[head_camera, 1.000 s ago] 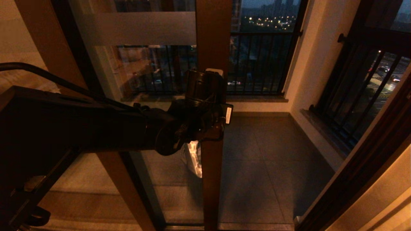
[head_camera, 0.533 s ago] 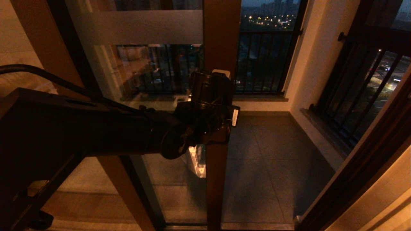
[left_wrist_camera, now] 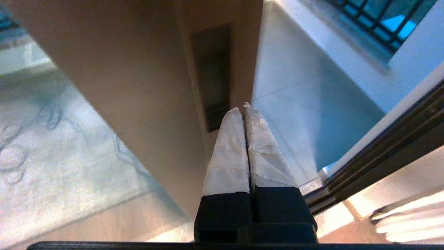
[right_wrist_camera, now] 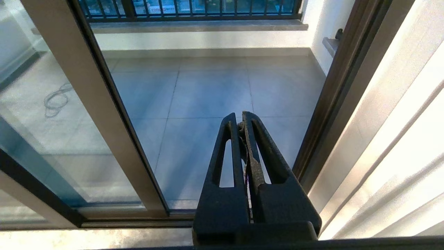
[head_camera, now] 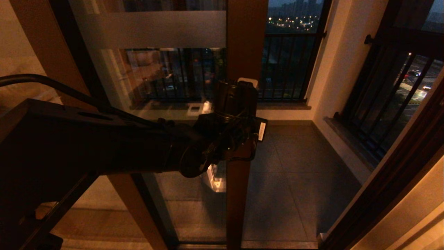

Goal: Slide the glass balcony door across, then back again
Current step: Close the slid door

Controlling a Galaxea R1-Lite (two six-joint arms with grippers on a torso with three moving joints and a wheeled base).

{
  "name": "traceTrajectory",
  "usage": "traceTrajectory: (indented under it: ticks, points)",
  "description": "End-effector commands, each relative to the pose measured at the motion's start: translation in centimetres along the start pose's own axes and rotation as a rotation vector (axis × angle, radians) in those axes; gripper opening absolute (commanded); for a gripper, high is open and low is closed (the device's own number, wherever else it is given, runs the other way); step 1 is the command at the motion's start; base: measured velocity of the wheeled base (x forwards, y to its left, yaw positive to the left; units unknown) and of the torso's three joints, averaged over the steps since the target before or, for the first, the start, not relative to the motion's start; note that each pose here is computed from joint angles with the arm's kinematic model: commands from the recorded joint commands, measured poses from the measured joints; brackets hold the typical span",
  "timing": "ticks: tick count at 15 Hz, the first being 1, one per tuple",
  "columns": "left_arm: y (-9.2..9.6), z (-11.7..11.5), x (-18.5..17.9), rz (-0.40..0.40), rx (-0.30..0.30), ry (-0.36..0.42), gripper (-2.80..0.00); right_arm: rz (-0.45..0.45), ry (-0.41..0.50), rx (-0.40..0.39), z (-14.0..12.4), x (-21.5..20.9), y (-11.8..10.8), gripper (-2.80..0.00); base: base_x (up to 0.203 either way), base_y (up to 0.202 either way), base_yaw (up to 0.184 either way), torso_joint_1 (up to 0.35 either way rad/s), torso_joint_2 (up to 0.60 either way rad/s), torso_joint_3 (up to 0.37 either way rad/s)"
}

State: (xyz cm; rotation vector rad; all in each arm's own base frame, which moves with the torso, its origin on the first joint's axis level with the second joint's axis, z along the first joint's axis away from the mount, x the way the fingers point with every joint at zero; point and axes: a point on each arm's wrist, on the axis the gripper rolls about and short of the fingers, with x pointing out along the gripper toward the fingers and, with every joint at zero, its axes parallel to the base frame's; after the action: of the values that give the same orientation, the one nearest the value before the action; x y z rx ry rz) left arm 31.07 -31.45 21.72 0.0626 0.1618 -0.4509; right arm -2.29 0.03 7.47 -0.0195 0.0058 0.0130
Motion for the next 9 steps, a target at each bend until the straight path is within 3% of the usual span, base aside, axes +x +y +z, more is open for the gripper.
traceTrajectory:
  ticks: [1, 4, 9]
  points:
    - [0.0, 0.3, -0.4, 0.001, -0.005, -0.011, -2.80, 0.001, 0.003, 0.000, -0.1, 0.0, 0.0, -2.80, 0.000, 0.000, 0.000, 0.000, 0.00, 0.000]
    - [-0.9, 1.3, -1.7, -0.029, -0.006, -0.033, -2.80, 0.001, 0.003, 0.000, -0.1, 0.0, 0.0, -2.80, 0.000, 0.000, 0.000, 0.000, 0.00, 0.000]
    - [-0.9, 1.3, -1.7, -0.028, 0.009, -0.029, -2.80, 0.001, 0.003, 0.000, -0.1, 0.0, 0.0, -2.80, 0.000, 0.000, 0.000, 0.000, 0.00, 0.000]
